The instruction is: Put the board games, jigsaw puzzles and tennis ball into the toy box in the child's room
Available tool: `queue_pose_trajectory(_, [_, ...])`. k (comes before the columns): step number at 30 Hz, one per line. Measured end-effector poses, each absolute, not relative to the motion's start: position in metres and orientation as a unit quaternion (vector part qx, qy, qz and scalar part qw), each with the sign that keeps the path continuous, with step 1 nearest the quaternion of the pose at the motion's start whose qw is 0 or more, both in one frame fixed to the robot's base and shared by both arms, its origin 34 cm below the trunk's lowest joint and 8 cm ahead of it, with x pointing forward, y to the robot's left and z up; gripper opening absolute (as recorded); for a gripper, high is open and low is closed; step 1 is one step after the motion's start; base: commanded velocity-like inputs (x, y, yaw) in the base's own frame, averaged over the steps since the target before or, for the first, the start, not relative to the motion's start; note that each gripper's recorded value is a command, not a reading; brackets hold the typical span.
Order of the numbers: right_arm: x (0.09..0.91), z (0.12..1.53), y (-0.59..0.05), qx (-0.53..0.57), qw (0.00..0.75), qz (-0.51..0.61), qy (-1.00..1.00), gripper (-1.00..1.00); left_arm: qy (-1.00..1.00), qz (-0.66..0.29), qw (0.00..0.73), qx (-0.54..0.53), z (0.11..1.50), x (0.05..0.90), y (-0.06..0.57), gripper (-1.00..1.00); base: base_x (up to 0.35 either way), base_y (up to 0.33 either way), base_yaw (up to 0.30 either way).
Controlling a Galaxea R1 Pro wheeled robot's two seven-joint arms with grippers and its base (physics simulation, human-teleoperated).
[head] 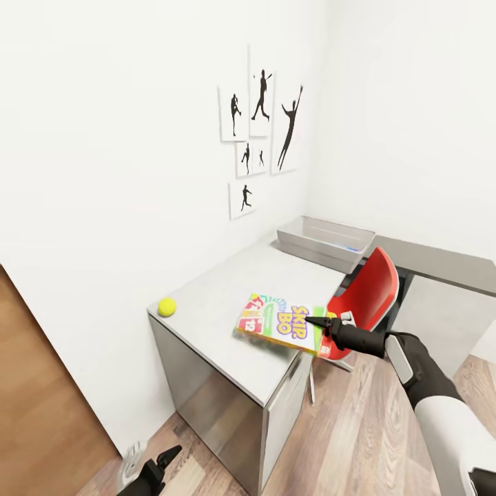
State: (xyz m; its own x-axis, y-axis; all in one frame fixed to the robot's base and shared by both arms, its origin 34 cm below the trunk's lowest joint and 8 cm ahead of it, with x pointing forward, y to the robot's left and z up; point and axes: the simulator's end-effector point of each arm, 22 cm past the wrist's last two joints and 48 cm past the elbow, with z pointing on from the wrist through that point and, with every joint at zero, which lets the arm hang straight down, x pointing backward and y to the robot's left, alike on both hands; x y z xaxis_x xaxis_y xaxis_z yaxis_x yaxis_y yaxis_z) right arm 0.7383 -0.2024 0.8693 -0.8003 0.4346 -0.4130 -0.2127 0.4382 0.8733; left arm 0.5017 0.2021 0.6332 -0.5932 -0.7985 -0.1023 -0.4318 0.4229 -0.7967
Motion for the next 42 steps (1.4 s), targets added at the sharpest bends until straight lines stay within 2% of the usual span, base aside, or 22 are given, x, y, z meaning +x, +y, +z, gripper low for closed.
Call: queue_pose_trajectory(42, [0.735,0.968,-0.202,0.027,0.357,0.506,0.785,-1.0,0.806,-0.403,0.249,-0.356,0.715,0.505,0.187,1.0,0.0,0.0,0.0])
